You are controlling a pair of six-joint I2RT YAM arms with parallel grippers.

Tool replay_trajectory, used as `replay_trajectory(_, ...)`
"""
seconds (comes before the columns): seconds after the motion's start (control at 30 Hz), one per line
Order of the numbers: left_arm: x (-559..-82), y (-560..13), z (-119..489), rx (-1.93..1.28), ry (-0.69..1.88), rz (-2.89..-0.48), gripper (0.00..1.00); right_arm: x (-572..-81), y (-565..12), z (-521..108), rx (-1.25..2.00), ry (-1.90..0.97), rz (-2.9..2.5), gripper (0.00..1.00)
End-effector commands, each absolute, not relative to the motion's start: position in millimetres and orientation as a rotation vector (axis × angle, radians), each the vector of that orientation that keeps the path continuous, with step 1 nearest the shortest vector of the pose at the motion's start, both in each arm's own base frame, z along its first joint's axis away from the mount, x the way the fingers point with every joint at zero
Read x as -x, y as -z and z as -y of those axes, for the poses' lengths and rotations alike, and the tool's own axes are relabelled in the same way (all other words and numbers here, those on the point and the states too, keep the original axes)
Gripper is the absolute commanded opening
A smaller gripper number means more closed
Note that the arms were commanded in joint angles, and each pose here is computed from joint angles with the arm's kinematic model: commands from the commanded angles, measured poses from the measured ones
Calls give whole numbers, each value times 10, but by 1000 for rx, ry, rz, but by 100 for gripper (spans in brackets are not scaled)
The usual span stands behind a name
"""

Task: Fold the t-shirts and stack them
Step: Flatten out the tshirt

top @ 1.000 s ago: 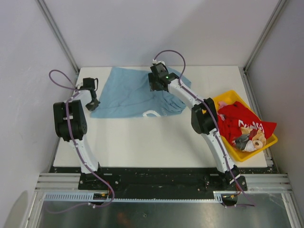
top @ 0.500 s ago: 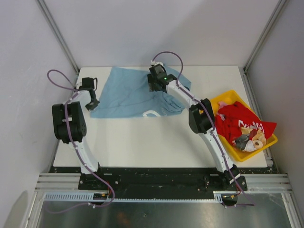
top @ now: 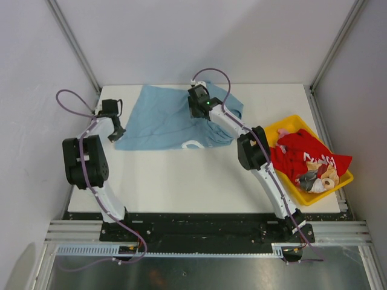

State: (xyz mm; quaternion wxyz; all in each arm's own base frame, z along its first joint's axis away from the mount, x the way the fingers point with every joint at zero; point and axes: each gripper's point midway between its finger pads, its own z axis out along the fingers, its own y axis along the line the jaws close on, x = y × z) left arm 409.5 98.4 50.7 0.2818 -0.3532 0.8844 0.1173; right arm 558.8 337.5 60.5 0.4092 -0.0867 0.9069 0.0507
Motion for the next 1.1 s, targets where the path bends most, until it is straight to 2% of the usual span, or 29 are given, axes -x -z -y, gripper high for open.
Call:
replay_trajectory(0.0, -4104, -773, -1005, 977, -276, -2285, 0, -5718, -775, -3470, 181, -152, -2213, 53)
replay_trajectory(0.3, -4045, -758, -979, 995, -267, -2284, 0, -5710, -689, -3385, 159, -120, -2232, 43)
replay_trajectory(0.53, -4042, -706, -977, 1010, -267, -2289, 0, -5732, -889, -3355, 144, -118, -2203, 12)
replay_trajectory(0.63, -4046, -681, -973, 1015, -265, -2294, 1, -5738, -1018, -3337, 138, -116, -2185, 2)
replay_trajectory(0.83, -4082, -657, -987, 1025, -262, -2295, 12, -5660, -1281, -3286, 115, -106, -2161, 0)
replay_trajectory(1.07, -4155, -615, -1025, 1039, -261, -2296, 19, -5447, -1628, -3250, 62, -145, -2136, 0)
